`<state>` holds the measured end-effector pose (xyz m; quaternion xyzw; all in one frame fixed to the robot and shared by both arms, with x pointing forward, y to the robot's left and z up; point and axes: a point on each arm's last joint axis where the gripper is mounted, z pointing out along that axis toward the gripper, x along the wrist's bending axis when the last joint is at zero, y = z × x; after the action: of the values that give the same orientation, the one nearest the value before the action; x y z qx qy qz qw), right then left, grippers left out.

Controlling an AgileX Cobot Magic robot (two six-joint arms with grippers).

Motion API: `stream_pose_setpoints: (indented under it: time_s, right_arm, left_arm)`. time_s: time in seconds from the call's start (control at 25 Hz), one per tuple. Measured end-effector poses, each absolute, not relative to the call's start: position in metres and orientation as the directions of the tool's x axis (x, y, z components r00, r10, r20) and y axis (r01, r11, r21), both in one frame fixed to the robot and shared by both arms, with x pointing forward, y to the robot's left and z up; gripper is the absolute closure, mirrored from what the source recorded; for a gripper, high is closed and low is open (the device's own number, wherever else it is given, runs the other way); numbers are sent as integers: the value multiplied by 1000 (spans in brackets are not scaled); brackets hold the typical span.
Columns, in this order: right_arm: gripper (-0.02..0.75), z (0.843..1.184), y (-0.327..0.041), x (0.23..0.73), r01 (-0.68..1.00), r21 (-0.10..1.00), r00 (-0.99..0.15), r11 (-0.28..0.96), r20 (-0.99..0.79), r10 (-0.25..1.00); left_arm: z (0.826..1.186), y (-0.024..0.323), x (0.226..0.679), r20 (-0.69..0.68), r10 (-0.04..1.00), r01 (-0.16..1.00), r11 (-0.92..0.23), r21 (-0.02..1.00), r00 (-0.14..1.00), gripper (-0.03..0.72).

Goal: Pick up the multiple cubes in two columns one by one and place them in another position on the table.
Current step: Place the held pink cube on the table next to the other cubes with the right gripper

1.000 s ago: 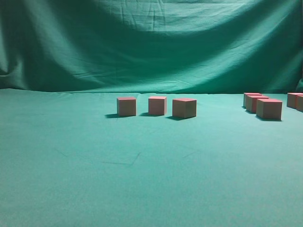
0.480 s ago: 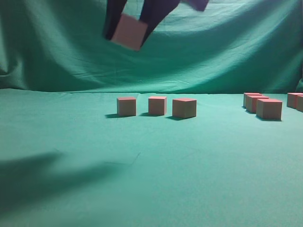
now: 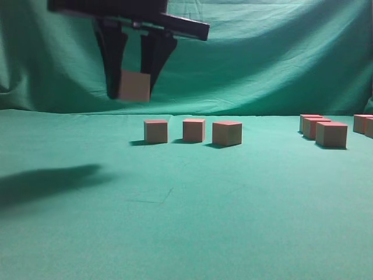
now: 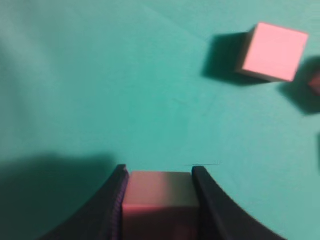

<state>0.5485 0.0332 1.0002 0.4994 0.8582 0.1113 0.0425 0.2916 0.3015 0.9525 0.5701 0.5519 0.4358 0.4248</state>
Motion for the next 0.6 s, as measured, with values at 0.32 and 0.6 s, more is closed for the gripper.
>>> stream_pose_setpoints:
  time_s: [0.32,0.6]
  right_arm:
    - [475,981,43,570,929,240,-288,282,-10,958]
    - [475,974,45,575,936,260,-238,236,-25,971]
  left_arm:
    - [953,301,292,28,1000,259,-30,965,11,688]
    - [953,301,292,28,1000,259,-30,965,11,688]
